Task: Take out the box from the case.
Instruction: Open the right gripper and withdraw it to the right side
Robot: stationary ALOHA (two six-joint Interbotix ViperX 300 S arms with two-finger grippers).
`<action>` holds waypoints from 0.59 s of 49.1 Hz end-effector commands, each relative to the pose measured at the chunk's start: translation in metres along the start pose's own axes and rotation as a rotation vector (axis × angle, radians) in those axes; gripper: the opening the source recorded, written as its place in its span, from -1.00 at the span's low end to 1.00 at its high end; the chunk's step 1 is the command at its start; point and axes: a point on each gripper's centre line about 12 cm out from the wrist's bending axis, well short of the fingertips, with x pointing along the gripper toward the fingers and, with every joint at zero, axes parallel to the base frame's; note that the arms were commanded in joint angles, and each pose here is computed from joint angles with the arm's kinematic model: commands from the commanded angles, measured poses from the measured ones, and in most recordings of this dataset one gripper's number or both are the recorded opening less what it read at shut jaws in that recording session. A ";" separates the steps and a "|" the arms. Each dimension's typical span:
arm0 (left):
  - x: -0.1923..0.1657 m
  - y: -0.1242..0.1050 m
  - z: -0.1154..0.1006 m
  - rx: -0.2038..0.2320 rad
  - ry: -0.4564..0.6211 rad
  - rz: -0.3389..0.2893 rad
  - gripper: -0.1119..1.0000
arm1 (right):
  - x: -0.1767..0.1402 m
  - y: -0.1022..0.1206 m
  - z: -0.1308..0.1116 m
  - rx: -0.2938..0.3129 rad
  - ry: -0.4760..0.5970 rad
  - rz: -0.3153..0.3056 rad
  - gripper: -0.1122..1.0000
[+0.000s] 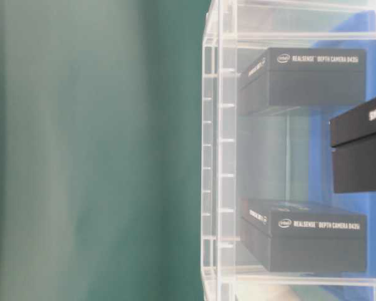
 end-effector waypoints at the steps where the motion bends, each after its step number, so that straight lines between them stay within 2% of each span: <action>1: -0.003 -0.003 0.001 0.002 -0.004 -0.013 0.81 | -0.005 -0.004 0.019 0.032 -0.009 0.027 0.89; 6: -0.003 -0.003 0.001 0.002 -0.003 -0.012 0.81 | -0.002 -0.007 0.041 0.045 -0.028 0.028 0.89; 19: -0.002 -0.003 0.001 0.001 -0.003 -0.010 0.81 | 0.007 -0.006 0.100 0.032 -0.084 0.045 0.89; 29: -0.002 -0.003 0.001 -0.001 -0.003 -0.010 0.81 | 0.016 -0.012 0.145 0.048 -0.115 0.024 0.89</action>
